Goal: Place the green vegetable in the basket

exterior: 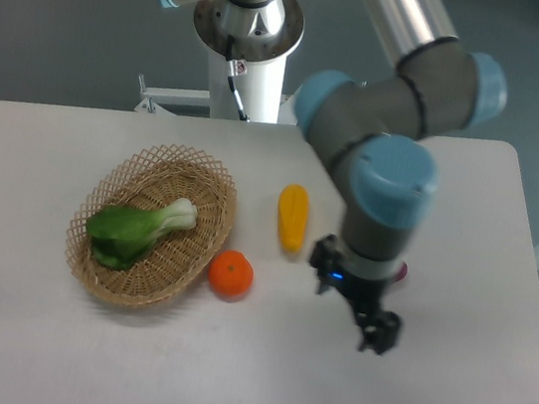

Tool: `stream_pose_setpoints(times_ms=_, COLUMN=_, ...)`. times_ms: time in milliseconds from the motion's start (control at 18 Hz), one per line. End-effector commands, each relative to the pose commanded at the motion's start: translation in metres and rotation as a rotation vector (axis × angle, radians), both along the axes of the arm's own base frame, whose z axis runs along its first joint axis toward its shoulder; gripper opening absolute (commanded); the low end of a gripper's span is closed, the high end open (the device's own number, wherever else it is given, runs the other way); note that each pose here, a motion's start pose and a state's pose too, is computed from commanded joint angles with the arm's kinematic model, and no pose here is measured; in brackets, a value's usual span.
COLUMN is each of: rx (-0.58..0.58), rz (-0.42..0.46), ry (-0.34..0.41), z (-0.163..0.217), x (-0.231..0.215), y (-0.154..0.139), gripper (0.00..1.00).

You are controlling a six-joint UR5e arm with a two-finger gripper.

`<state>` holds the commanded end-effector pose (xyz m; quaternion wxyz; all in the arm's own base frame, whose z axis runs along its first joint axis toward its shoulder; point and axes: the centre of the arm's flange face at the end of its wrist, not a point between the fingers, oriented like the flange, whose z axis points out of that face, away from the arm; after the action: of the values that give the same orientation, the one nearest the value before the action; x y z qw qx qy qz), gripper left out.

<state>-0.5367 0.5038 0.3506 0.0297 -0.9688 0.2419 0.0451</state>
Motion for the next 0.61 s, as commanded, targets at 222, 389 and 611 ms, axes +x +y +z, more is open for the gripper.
stream_pose_setpoints(times_ms=222, rx=-0.052, rz=-0.054, ry=0.007, z=-0.010, x=-0.048, y=-0.050, gripper=1.00)
stream_pose_setpoints(times_ms=389, rx=-0.051, rz=-0.064, ry=0.006, z=-0.013, x=-0.057, y=-0.050, gripper=1.00)
stream_pose_setpoints(times_ms=611, rx=-0.060, rz=-0.063, ry=0.009, z=-0.015, x=-0.055, y=-0.047, gripper=1.00)
